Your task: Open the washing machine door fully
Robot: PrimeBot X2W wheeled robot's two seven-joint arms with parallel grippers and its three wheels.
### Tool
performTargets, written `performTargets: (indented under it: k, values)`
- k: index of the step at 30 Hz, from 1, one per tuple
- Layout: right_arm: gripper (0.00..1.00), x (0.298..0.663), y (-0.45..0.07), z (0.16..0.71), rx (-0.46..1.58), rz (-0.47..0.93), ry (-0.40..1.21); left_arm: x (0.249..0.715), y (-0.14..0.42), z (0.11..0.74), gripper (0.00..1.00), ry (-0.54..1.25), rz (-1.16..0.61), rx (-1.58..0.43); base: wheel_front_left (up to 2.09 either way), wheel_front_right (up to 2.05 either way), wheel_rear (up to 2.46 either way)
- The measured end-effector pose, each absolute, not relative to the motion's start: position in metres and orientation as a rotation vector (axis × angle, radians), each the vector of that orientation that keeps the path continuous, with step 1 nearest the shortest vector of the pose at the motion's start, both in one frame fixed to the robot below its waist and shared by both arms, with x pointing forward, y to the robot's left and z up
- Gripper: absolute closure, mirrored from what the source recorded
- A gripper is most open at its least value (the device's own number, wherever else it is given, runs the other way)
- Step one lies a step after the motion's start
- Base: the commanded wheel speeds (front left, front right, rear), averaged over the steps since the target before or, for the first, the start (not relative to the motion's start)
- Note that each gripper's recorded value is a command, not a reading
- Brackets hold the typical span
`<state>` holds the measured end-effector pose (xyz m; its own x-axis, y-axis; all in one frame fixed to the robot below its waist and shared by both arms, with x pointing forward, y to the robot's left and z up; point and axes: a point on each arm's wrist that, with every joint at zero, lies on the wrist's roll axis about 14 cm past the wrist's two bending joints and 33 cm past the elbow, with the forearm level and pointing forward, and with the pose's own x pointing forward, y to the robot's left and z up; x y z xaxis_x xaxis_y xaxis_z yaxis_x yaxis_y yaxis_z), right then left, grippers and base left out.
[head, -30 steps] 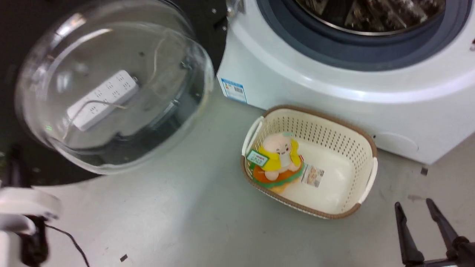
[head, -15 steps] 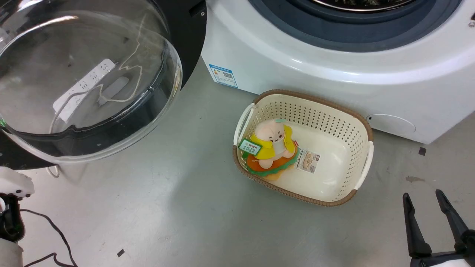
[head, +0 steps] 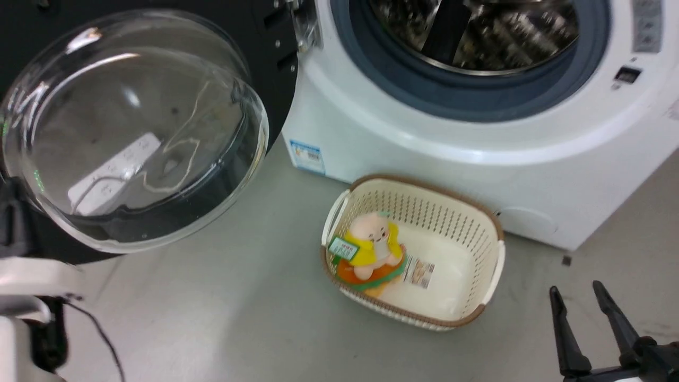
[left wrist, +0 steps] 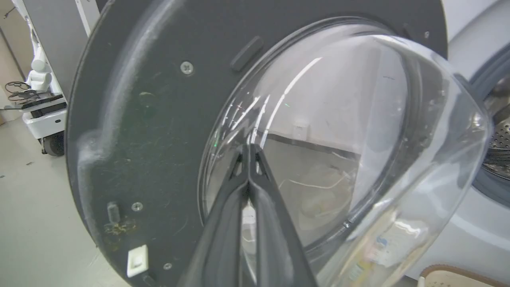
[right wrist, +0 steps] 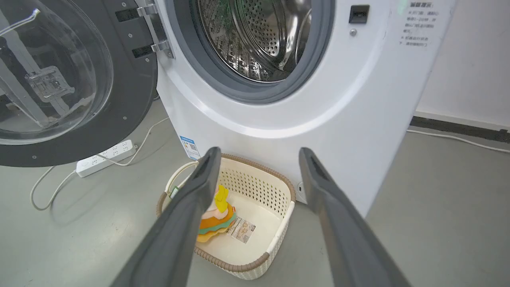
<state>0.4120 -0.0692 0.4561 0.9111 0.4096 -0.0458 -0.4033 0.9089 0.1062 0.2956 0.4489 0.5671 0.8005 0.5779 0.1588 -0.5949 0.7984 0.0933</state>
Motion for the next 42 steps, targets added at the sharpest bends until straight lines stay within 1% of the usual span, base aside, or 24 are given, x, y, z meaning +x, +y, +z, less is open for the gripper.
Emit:
performTargets:
  k: [2,8,9,10,16,17,22,23,27,28,29,30,33,34,42]
  values:
    - [0.0,0.411,-0.07,0.463,0.098,0.415,0.048,0.297,0.438,0.573,1.0,-0.153,0.604,0.139,0.0,0.0,0.0]
    - [0.0,0.402,-0.083,0.497,0.102,0.365,-0.051,0.308,0.357,0.575,1.0,-0.239,0.404,0.057,0.0,0.0,0.0]
    - [0.0,0.399,-0.09,0.507,0.101,0.342,-0.081,0.312,0.327,0.569,1.0,-0.231,0.335,0.019,0.0,0.0,0.0]
    - [0.0,0.399,-0.09,0.507,0.101,0.342,-0.081,0.312,0.327,0.569,1.0,-0.231,0.335,0.019,0.0,0.0,0.0]
    - [0.0,0.378,-0.12,0.53,0.093,0.255,-0.152,0.321,0.246,0.543,1.0,-0.174,0.149,-0.084,0.0,0.0,0.0]
    - [0.0,0.378,-0.12,0.53,0.093,0.255,-0.152,0.321,0.246,0.543,1.0,-0.174,0.149,-0.084,0.0,0.0,0.0]
    - [0.0,0.364,-0.142,0.54,0.092,0.189,-0.183,0.326,0.206,0.526,1.0,-0.129,0.044,-0.109,0.0,0.0,0.0]
    - [0.0,0.358,-0.15,0.541,0.09,0.165,-0.187,0.327,0.191,0.52,1.0,-0.113,0.006,-0.117,0.0,0.0,0.0]
    - [0.0,0.349,-0.159,0.539,0.088,0.136,-0.182,0.327,0.175,0.511,1.0,-0.089,-0.031,-0.116,0.0,0.0,0.0]
    - [0.0,0.347,-0.162,0.538,0.089,0.128,-0.18,0.328,0.171,0.509,0.66,-0.081,-0.04,-0.115,0.0,0.0,0.0]
    - [0.0,0.346,-0.164,0.538,0.09,0.12,-0.18,0.328,0.168,0.506,0.18,-0.072,-0.045,-0.114,0.0,0.0,0.0]
    - [0.0,0.345,-0.166,0.537,0.092,0.114,-0.177,0.329,0.165,0.504,0.0,-0.066,-0.053,-0.107,0.0,0.0,0.0]
    - [0.0,0.341,-0.169,0.531,0.093,0.103,-0.16,0.329,0.159,0.499,0.0,-0.052,-0.061,-0.095,0.0,0.0,0.0]
    - [0.0,0.338,-0.169,0.522,0.095,0.1,-0.132,0.329,0.158,0.493,0.0,-0.034,-0.061,-0.084,0.0,0.0,0.0]
    - [0.0,0.337,-0.169,0.517,0.096,0.098,-0.114,0.329,0.161,0.495,0.0,-0.041,-0.036,-0.064,0.0,0.0,0.0]
